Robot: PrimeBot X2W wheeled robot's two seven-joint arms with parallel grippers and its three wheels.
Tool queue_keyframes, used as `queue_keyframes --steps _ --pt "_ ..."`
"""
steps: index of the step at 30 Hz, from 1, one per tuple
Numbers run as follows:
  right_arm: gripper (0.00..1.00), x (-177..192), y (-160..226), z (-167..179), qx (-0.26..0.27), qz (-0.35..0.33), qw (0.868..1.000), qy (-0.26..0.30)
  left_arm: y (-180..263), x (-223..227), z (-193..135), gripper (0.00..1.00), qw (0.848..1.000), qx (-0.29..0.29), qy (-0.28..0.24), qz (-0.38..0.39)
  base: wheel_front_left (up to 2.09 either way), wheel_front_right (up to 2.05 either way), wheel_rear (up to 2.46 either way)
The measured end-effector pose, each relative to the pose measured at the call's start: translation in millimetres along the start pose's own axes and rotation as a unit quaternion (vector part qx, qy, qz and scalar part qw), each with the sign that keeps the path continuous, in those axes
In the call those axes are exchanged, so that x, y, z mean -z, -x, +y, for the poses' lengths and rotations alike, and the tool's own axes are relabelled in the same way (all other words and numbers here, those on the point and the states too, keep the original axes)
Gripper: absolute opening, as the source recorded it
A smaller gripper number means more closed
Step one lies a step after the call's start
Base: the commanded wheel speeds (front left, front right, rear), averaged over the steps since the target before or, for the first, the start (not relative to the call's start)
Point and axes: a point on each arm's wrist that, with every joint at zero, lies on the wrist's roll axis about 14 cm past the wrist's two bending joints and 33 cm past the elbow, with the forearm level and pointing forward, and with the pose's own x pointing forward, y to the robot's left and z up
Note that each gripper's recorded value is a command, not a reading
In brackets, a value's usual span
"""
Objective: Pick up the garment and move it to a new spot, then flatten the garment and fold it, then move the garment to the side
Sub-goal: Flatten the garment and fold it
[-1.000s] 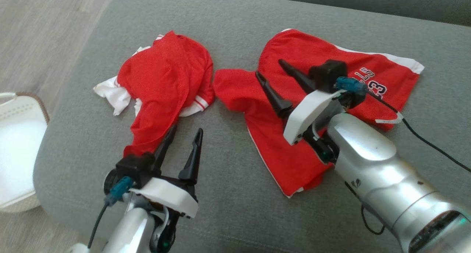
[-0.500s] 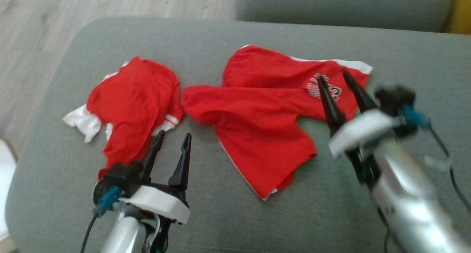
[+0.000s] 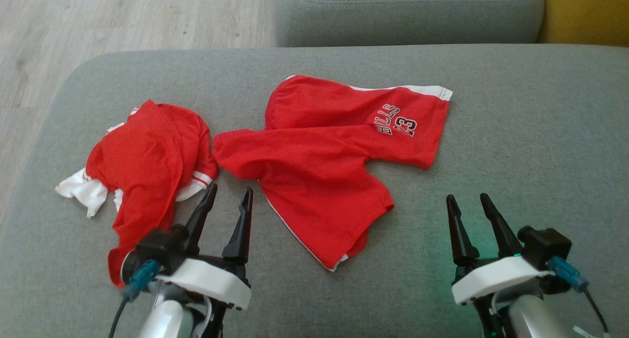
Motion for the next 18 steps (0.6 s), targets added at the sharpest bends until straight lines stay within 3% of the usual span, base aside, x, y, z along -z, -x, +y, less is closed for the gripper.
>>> queue_keyframes --steps 6,18 --pt "1.0 1.9 -6.9 9.6 -0.014 0.009 1.0 0.0 1.1 5.5 2.9 1.0 1.0 -0.004 -0.002 0.009 0.0 0.0 0.0" --pt "1.0 50.8 -35.6 46.5 -0.072 0.113 0.991 -0.021 10.1 25.7 17.7 1.0 0.999 -0.028 0.002 0.042 0.0 0.0 0.0"
